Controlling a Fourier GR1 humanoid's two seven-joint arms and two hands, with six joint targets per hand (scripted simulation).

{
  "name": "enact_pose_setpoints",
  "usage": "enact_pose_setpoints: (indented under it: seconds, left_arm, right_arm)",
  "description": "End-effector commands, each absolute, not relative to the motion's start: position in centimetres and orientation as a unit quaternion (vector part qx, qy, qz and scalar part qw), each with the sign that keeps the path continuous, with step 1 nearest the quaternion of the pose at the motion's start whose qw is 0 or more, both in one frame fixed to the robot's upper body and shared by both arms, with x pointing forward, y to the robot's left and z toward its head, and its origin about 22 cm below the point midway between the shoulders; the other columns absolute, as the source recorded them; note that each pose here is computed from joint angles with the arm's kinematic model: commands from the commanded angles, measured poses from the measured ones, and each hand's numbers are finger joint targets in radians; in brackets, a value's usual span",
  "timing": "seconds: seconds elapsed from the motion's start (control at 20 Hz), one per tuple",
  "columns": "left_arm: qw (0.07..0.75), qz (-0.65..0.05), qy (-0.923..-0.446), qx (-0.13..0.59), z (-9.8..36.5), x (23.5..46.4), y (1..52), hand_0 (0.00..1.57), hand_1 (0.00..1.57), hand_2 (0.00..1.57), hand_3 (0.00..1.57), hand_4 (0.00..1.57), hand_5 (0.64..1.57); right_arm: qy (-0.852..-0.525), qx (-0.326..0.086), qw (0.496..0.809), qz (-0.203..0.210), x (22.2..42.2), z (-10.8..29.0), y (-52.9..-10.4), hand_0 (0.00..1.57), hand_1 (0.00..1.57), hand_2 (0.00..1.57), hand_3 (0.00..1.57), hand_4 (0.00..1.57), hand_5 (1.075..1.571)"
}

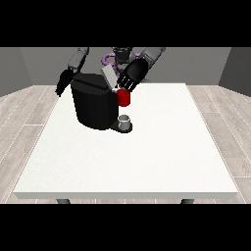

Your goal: Insert the coffee pod into the coffee machine and close the lid

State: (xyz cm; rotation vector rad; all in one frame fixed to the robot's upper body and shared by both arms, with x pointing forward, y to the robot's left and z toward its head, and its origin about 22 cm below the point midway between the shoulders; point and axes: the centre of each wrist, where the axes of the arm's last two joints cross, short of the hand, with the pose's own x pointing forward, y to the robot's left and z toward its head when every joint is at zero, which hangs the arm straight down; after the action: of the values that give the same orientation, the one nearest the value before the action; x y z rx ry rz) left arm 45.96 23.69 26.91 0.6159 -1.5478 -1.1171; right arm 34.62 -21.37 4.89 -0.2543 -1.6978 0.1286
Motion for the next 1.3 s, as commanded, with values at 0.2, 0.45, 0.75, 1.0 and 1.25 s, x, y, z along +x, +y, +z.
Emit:
enact_pose_setpoints:
  seconds: [0.2, 0.45, 0.75, 1.0, 1.25]
  left_arm:
    - [0.53, -0.468, -0.657, 0.259, 26.7, 46.2, 23.2, 1.19, 1.19, 1.25, 1.2, 0.42, 1.571]
    - [0.541, -0.483, -0.645, 0.241, 26.2, 46.3, 23.0, 1.2, 1.2, 1.26, 1.2, 0.41, 1.571]
    - [0.515, -0.475, -0.664, 0.263, 27.5, 46.1, 23.3, 1.21, 1.21, 1.24, 1.21, 0.36, 1.571]
    - [0.496, -0.466, -0.675, 0.285, 29.4, 46.0, 24.7, 1.19, 1.19, 1.21, 1.17, 0.36, 1.571]
    - [0.484, -0.468, -0.663, 0.326, 29.5, 46.1, 23.3, 1.21, 1.21, 1.23, 1.13, 0.0, 1.571]
  right_arm:
    - [-0.756, -0.104, 0.645, 0.047, 35.1, 6.2, -20.3, 0.0, 0.0, 0.0, 0.0, 0.1, 1.571]
    - [-0.745, -0.118, 0.656, 0.043, 34.0, 3.3, -21.1, 0.0, 0.0, 0.0, 0.0, 0.0, 1.571]
    - [-0.747, -0.12, 0.652, 0.042, 35.0, 4.8, -21.9, 0.0, 0.0, 0.0, 0.0, 0.0, 1.571]
    - [-0.758, -0.115, 0.641, 0.042, 35.5, 6.5, -20.6, 0.0, 0.0, 0.0, 0.0, 0.0, 1.571]
    - [-0.761, -0.115, 0.636, 0.056, 35.4, 6.9, -19.8, 0.0, 0.0, 0.0, 0.0, 0.0, 1.571]
